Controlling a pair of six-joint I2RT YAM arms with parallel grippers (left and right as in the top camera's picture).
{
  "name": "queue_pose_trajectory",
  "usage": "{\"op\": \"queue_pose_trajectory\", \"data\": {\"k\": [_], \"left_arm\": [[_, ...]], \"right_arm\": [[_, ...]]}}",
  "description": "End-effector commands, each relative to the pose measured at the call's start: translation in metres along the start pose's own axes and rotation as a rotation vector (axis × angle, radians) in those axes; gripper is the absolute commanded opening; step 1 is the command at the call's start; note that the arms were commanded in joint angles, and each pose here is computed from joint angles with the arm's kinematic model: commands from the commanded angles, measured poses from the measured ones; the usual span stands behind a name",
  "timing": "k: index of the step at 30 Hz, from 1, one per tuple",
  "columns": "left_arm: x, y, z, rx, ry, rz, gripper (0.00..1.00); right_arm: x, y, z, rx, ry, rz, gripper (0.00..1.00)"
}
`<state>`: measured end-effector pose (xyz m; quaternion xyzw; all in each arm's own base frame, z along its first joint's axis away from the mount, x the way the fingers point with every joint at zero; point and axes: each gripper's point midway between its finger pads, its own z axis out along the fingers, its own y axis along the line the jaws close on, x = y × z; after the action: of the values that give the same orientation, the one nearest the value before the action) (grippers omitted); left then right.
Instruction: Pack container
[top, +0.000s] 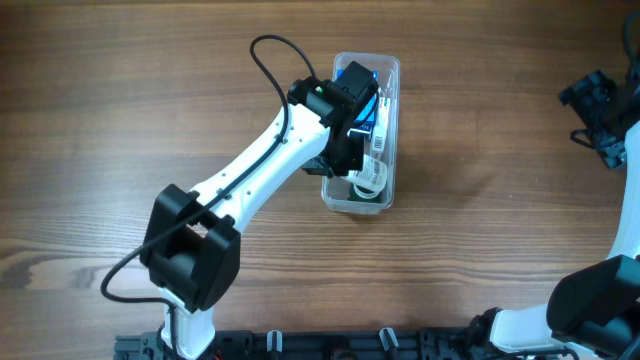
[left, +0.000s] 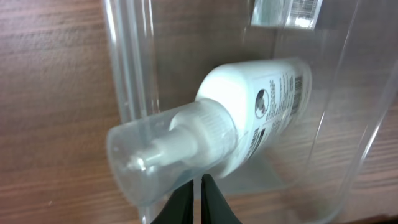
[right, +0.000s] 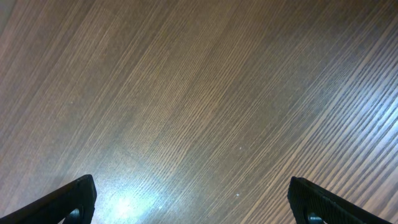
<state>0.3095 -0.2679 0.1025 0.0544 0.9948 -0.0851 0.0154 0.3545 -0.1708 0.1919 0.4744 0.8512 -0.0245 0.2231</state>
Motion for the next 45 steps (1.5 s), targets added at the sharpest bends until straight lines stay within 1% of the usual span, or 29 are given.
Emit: {"op": "queue_pose_trajectory", "data": {"k": [1, 6, 19, 20, 21, 22, 23, 26, 29, 30, 31, 32, 35, 39, 40, 42, 45], "left_arm": [[-0.009, 0.002, 0.010, -0.011, -0.019, -0.017, 0.06], [-0.024, -0.003, 0.010, 0.006, -0.082, -0.009, 0.07], [-0.045, -0.016, 0.007, 0.059, -0.167, 0.002, 0.10], [-0.046, -0.016, 0.007, 0.060, -0.169, 0.003, 0.11], [-0.046, -0.016, 0.007, 0.060, -0.169, 0.011, 0.18], [-0.045, -0.016, 0.007, 0.059, -0.169, 0.027, 0.36], [-0.045, -0.016, 0.007, 0.058, -0.169, 0.030, 0.48], [-0.049, -0.016, 0.001, 0.066, -0.183, 0.032, 0.76], [-0.054, -0.023, -0.027, 0.109, -0.237, 0.066, 0.87], [-0.055, -0.026, -0.045, 0.126, -0.271, 0.082, 0.95], [-0.055, -0.028, -0.062, 0.141, -0.299, 0.088, 0.99], [-0.053, -0.029, -0.076, 0.155, -0.324, 0.091, 1.00], [-0.039, -0.027, -0.122, 0.192, -0.389, 0.099, 1.00], [0.005, -0.009, -0.177, 0.206, -0.415, 0.102, 1.00], [0.023, 0.000, -0.193, 0.209, -0.420, 0.103, 1.00], [0.048, 0.011, -0.214, 0.215, -0.429, 0.104, 1.00], [0.078, 0.029, -0.228, 0.200, -0.416, 0.099, 1.00]], "right_arm": [[0.000, -0.004, 0.005, 0.023, 0.001, 0.017, 0.99], [0.000, -0.004, 0.005, 0.023, 0.001, 0.017, 1.00], [0.000, -0.004, 0.005, 0.023, 0.001, 0.017, 1.00], [0.000, -0.004, 0.005, 0.023, 0.001, 0.017, 1.00], [0.000, -0.004, 0.005, 0.023, 0.001, 0.017, 1.00], [0.000, -0.004, 0.005, 0.023, 0.001, 0.017, 1.00], [0.000, -0.004, 0.005, 0.023, 0.001, 0.017, 1.00], [0.000, -0.004, 0.005, 0.023, 0.001, 0.017, 1.00], [0.000, -0.004, 0.005, 0.023, 0.001, 0.017, 1.00], [0.000, -0.004, 0.005, 0.023, 0.001, 0.017, 1.00], [0.000, -0.004, 0.005, 0.023, 0.001, 0.017, 1.00], [0.000, -0.004, 0.005, 0.023, 0.001, 0.017, 1.00], [0.000, -0.004, 0.005, 0.023, 0.001, 0.018, 1.00], [0.000, -0.004, 0.005, 0.023, 0.001, 0.017, 1.00], [0.000, -0.004, 0.005, 0.023, 0.001, 0.018, 1.00], [0.000, -0.004, 0.005, 0.023, 0.001, 0.017, 1.00], [0.000, -0.004, 0.005, 0.023, 0.001, 0.017, 1.00]]}}
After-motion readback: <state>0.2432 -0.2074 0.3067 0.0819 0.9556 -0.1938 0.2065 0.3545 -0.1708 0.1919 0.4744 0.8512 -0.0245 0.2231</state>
